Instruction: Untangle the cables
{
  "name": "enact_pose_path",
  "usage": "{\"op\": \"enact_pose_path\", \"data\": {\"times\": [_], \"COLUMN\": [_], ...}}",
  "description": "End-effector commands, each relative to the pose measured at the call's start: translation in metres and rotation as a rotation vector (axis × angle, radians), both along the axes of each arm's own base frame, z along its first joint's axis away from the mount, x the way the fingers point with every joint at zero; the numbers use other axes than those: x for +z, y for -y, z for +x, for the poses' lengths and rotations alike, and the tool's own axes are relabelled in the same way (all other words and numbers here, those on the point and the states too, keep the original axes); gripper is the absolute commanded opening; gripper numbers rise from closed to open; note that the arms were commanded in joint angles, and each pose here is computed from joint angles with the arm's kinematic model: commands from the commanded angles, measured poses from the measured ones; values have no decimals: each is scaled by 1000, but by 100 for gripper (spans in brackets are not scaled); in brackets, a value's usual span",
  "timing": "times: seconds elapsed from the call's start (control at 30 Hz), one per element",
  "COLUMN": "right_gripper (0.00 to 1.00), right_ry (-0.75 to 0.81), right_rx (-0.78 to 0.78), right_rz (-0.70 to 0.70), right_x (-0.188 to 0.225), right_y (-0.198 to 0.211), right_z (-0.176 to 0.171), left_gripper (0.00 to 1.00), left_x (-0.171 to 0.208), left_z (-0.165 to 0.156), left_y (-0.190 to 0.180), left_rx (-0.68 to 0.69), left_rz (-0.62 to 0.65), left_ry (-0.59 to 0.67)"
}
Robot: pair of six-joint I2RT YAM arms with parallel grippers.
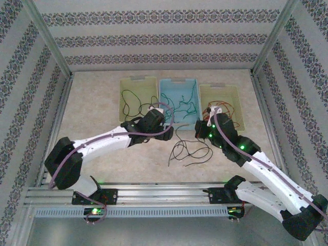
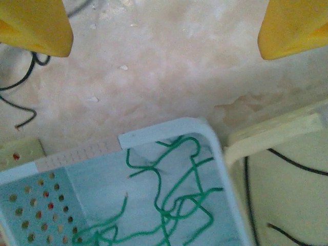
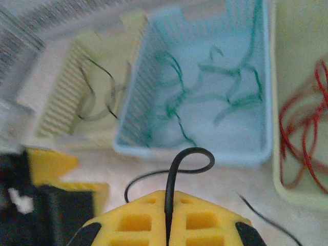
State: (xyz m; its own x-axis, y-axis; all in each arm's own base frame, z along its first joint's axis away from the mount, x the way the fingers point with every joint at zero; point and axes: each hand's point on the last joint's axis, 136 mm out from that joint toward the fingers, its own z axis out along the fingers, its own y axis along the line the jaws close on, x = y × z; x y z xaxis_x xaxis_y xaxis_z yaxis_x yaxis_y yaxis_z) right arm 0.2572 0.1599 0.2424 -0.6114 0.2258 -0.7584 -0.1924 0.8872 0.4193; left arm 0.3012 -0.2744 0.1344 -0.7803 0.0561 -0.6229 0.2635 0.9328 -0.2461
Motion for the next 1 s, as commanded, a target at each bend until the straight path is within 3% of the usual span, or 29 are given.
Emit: {"op": "enact_pose_path", "data": {"times": [0.0,0.23,0.5,0.7,0.97], "right_gripper": [0,0,0,0,0], "right_ry": [141,319,340,303,117], "right_rx": [18,95,196,250,314], "right_rz": [-23,-11,-39,-47,-39], "right_x": [54,130,150,138,51], "right_y": [-6,-40,-104,-156,-217], "right_z": [9,29,84,135,205], "left_gripper": [93,93,93,93,93], "left_x": [30,49,56,58,54], "left_z": [11,6,-11,-27,-27], "left_y": [-12,-52,-138,-176,-175], "left_rx": [120,262,611,748,736], "left_rz": [-99,-141,-37,22,4], "left_ry": [119,213,265,268,256]}}
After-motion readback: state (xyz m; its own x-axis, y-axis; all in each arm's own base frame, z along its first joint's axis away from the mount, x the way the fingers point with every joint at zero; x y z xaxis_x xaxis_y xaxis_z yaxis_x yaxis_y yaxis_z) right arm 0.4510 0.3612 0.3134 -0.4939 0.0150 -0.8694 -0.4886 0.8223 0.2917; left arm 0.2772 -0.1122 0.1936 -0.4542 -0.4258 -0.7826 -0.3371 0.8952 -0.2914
